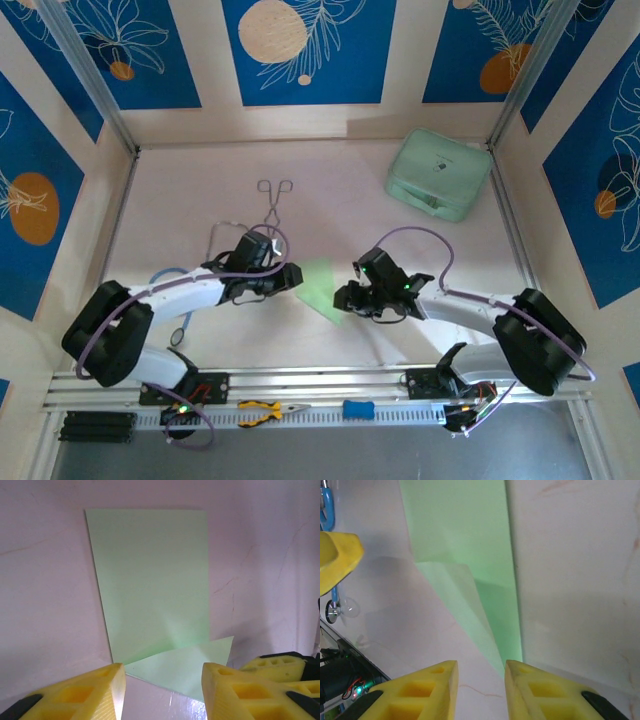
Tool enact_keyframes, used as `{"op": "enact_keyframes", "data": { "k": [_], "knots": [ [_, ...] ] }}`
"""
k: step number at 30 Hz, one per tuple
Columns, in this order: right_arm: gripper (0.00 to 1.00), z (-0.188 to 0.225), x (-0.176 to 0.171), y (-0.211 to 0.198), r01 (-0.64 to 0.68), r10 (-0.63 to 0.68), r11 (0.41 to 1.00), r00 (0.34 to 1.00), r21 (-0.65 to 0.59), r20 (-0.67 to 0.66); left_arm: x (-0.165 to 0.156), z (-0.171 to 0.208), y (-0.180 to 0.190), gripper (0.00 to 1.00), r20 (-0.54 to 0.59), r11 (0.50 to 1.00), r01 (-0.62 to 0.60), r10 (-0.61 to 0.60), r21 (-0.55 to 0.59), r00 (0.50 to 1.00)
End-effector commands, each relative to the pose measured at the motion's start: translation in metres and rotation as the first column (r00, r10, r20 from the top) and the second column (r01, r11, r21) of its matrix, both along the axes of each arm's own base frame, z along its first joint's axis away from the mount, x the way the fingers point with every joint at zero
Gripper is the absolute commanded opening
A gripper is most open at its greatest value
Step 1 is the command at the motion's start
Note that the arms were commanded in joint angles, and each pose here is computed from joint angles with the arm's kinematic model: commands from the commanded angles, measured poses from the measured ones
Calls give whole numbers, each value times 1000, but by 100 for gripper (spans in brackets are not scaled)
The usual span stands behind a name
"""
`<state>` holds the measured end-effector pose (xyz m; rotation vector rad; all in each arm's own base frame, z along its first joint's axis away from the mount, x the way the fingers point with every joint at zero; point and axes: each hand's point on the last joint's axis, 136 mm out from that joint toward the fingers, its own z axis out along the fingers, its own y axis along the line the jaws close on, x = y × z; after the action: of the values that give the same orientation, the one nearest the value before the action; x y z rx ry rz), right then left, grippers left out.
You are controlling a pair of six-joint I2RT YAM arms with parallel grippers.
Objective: Fold a paper plane with a square sheet of paper (pick it up from the middle)
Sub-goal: Fourth fold the wing at the center of the table.
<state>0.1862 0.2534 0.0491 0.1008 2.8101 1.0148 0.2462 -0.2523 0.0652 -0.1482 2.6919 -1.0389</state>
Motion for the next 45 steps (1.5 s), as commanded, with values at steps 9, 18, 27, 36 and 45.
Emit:
{"op": "enact_keyframes", "data": {
  "k": [9, 18, 27, 36, 45],
  "knots": [
    [23, -1, 20, 18, -69, 69, 996, 998, 48, 0, -3, -5, -3, 46, -72, 995, 49, -55, -82, 996],
    [22, -3, 21, 10, -50, 50, 997, 999, 54, 1, -1, -7, 0, 46, -93, 995, 44, -53, -90, 994],
    [29, -7, 24, -1, -25, 25, 999, 1000, 47, 3, -1, -10, -3, 47, -106, 993, 45, -57, -108, 993],
    [26, -9, 25, 11, -65, 67, 993, 998, 96, -16, 1, -10, -2, 49, -119, 991, 77, -91, -113, 989],
    [13, -5, 26, 11, -80, 79, 991, 997, 111, 18, 10, -7, -1, 50, -123, 988, 75, -92, -136, 988]
  ]
}}
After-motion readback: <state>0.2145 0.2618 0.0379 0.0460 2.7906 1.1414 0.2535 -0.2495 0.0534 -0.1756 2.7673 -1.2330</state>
